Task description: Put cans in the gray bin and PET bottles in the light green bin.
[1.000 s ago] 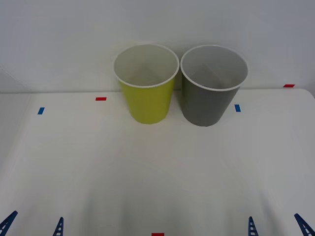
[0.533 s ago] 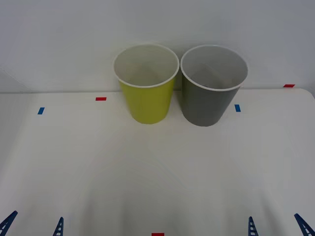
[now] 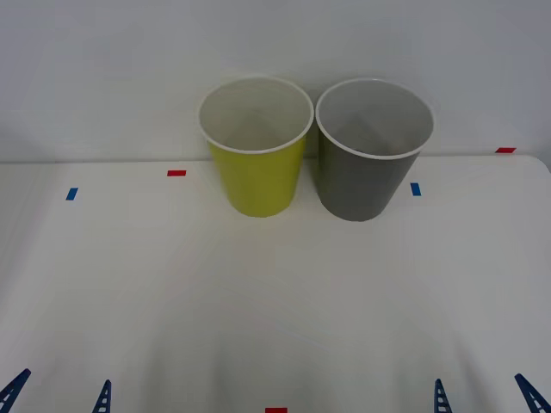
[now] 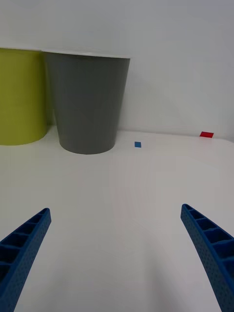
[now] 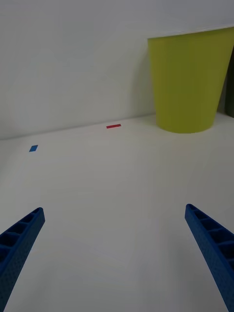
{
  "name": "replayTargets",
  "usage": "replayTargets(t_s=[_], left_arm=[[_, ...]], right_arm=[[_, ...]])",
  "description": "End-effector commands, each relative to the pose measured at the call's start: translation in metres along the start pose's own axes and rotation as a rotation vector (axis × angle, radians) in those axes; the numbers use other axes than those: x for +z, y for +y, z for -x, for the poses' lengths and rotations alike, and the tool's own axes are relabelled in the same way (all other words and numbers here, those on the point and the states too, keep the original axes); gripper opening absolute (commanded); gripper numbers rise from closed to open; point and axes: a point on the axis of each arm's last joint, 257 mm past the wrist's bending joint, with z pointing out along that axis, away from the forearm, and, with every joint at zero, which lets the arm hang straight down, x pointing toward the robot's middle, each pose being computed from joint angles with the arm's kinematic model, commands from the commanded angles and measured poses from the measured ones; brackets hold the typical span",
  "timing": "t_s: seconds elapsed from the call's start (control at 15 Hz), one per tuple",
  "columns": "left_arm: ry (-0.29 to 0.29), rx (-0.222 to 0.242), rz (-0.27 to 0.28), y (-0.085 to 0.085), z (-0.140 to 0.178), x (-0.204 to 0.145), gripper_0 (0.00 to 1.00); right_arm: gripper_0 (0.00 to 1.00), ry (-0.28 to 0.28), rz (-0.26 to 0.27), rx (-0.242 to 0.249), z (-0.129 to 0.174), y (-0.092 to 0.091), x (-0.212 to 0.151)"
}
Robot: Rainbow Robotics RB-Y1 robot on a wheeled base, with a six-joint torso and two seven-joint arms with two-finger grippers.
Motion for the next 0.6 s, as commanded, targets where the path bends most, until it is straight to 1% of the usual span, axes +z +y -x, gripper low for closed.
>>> replayTargets(t_s=[0.07, 0.6], left_arm=[[0.0, 0.0, 0.0, 0.0, 0.0, 0.0, 1.0], [0.0, 0.0, 0.0, 0.0, 0.0, 0.0, 1.0]], right_arm=[[0.92, 0.0, 0.0, 0.0, -0.0001, 0.0, 0.0], [0.92, 0.0, 0.0, 0.0, -0.0001, 0.0, 0.0]])
